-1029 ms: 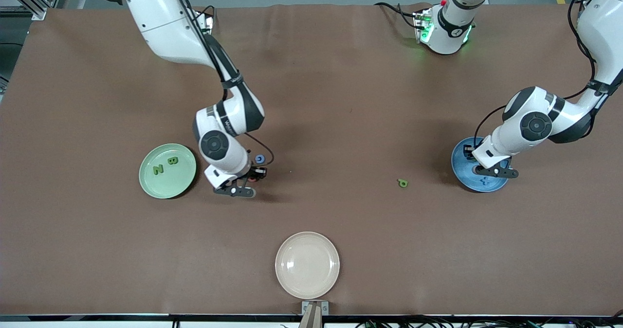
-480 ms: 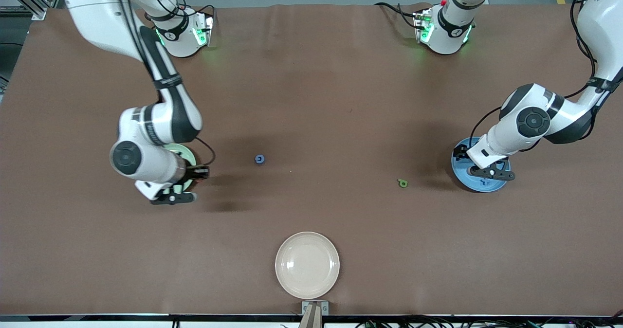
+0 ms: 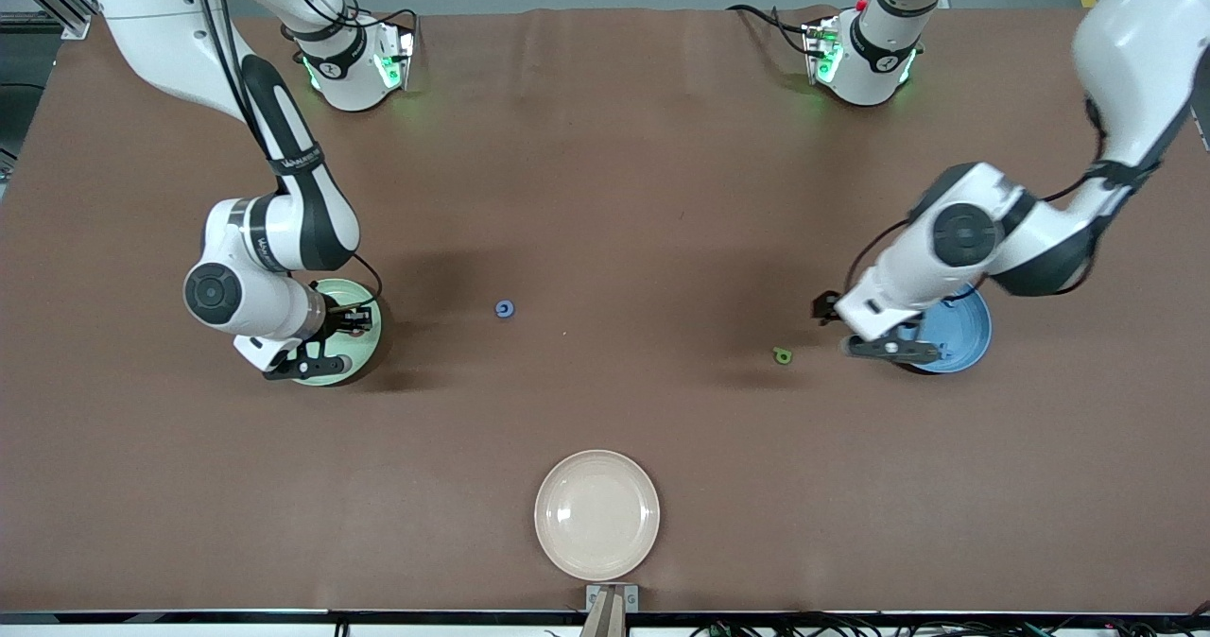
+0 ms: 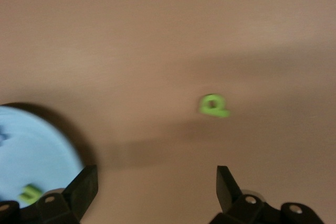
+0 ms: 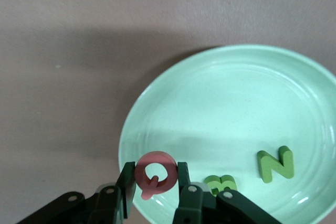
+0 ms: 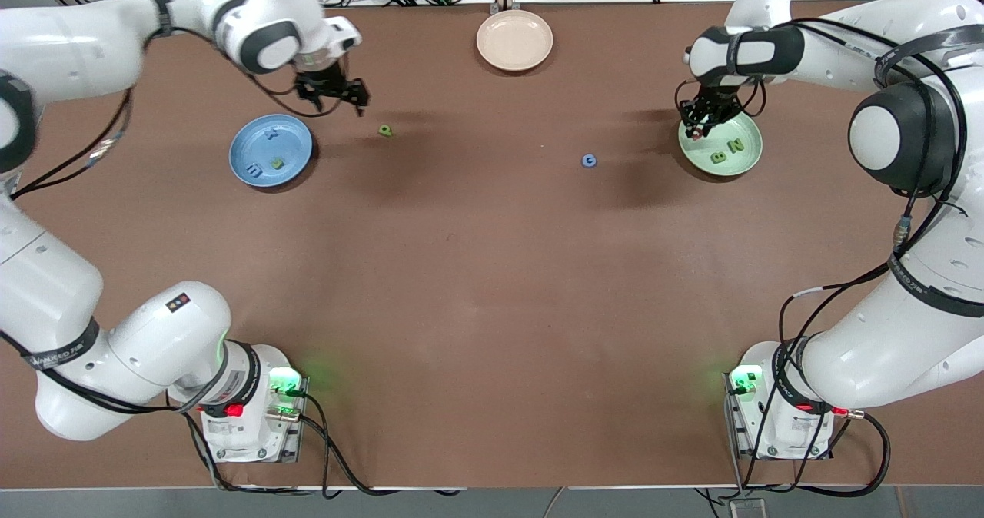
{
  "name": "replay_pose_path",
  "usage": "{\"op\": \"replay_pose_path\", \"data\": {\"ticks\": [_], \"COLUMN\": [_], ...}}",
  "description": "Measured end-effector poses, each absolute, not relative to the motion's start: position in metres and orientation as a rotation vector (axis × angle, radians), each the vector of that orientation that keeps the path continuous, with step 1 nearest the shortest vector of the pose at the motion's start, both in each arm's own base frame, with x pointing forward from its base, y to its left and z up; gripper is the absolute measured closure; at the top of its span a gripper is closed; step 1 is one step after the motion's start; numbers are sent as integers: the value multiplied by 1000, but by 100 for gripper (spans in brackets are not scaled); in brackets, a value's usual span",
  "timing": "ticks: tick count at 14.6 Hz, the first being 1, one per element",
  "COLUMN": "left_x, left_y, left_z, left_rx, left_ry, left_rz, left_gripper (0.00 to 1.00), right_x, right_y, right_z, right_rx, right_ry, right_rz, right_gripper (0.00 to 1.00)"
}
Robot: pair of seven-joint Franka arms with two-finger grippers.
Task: Sort upper and lower case letters into plates
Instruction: 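Drop the Q onto the green plate while the left gripper reaches p, then grasp the green p with the left gripper while the right gripper reaches G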
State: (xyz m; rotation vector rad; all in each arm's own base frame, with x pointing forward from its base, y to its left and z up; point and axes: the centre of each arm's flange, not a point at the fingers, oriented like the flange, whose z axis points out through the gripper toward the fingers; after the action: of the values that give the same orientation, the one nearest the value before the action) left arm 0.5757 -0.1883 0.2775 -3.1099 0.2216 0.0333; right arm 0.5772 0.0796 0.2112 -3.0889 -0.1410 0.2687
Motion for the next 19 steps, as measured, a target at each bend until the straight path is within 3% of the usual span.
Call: {"op": "replay_pose_path", "data": {"ticks": [6, 16, 19], "left_x": [582, 592, 594], "left_y": [-263, -235, -228], "left_z": [242, 194, 187], "left_rx": [-3086, -3146, -3152], "left_ry": [306, 247, 246], "left_rz": [47, 50, 41], "left_gripper": [1, 7, 18], "right_x": [572, 572, 572], "right_y": [52, 52, 54], "right_z": [202, 191, 192], "right_rx": [-3090, -3095, -3094], "right_ry": [-100, -107, -113], "right_rz": [274, 239, 240], "right_gripper": [63, 63, 41]}}
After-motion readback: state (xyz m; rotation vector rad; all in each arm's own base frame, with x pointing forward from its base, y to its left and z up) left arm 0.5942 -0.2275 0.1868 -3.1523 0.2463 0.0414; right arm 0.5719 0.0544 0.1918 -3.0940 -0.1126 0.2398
